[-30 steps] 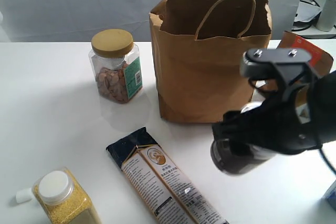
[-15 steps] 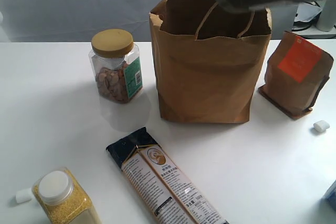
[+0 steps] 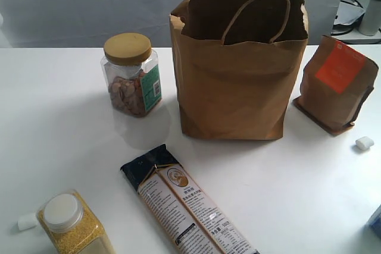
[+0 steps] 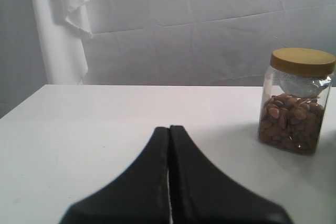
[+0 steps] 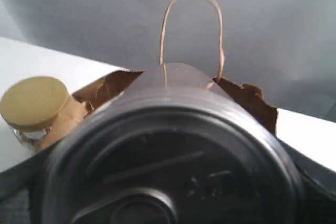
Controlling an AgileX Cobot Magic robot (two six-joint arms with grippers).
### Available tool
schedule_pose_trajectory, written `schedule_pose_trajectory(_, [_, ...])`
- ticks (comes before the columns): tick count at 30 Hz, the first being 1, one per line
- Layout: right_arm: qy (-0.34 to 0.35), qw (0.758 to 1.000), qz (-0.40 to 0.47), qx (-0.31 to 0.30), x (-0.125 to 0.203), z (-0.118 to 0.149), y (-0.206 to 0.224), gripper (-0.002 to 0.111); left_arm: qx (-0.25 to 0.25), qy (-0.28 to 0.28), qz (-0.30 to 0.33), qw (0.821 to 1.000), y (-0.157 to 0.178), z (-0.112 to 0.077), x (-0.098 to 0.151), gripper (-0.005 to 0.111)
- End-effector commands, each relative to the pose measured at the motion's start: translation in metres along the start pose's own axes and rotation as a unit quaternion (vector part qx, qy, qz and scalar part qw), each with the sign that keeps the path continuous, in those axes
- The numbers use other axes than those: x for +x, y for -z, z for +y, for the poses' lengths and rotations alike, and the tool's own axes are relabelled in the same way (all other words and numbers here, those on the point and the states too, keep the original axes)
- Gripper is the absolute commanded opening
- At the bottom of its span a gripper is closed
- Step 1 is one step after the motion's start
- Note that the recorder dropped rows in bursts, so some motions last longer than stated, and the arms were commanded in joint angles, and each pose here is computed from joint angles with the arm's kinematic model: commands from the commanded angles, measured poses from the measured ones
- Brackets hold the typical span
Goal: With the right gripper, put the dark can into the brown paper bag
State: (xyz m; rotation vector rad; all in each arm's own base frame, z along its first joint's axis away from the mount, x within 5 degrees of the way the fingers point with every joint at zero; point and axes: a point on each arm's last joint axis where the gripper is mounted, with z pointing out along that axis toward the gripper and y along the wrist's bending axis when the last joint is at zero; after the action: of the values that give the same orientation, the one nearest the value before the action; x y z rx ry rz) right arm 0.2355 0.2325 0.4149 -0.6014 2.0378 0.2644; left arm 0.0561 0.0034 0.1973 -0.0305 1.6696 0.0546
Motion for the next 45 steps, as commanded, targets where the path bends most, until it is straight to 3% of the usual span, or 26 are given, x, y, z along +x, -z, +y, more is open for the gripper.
schedule_pose_trajectory(1, [0.023, 0.999, 0.029, 0.001, 0.008, 0.011, -0.046, 0.0, 0.003, 0.0, -0.002, 1.0, 0.0, 0.0, 0.001, 0.0])
schedule_pose_trajectory(6, [0.038, 0.995, 0.093, 0.025, 0.035, 0.008, -0.103, 0.0, 0.003, 0.0, -0.002, 1.0, 0.0, 0.0, 0.001, 0.0])
schedule_pose_trajectory(13, [0.039, 0.993, 0.107, 0.032, 0.042, 0.003, -0.118, 0.0, 0.003, 0.0, -0.002, 1.0, 0.0, 0.0, 0.001, 0.0])
schedule_pose_trajectory(15, [0.037, 0.993, 0.104, 0.031, 0.042, 0.003, -0.118, 0.006, 0.003, 0.0, -0.002, 1.0, 0.0, 0.0, 0.001, 0.0])
schedule_pose_trajectory(18, [0.049, 0.993, 0.104, 0.027, 0.041, 0.003, -0.119, 0.026, 0.003, 0.0, -0.002, 1.0, 0.0, 0.0, 0.001, 0.0])
schedule_pose_trajectory(23, [0.068, 0.992, 0.105, 0.023, 0.042, 0.003, -0.119, 0.089, 0.003, 0.0, -0.002, 1.0, 0.0, 0.0, 0.001, 0.0])
schedule_pose_trajectory(25, [0.067, 0.992, 0.105, 0.023, 0.041, 0.003, -0.119, 0.095, 0.003, 0.0, -0.002, 1.0, 0.0, 0.0, 0.001, 0.0])
schedule_pose_trajectory(31, [0.059, 0.993, 0.105, 0.022, 0.041, 0.004, -0.118, 0.094, 0.003, 0.0, -0.002, 1.0, 0.0, 0.0, 0.001, 0.0])
schedule_pose_trajectory(34, [0.051, 0.994, 0.093, 0.021, 0.035, 0.002, -0.108, 0.086, 0.003, 0.0, -0.002, 1.0, 0.0, 0.0, 0.001, 0.0])
schedule_pose_trajectory(37, [0.043, 0.997, 0.055, 0.014, 0.02, -0.001, -0.086, 0.069, 0.003, 0.0, -0.002, 1.0, 0.0, 0.0, 0.001, 0.0])
schedule_pose_trajectory(45, [0.031, 0.999, -0.015, 0.012, -0.001, -0.017, -0.018, 0.001, 0.003, 0.0, -0.002, 1.0, 0.0, 0.0, 0.001, 0.0])
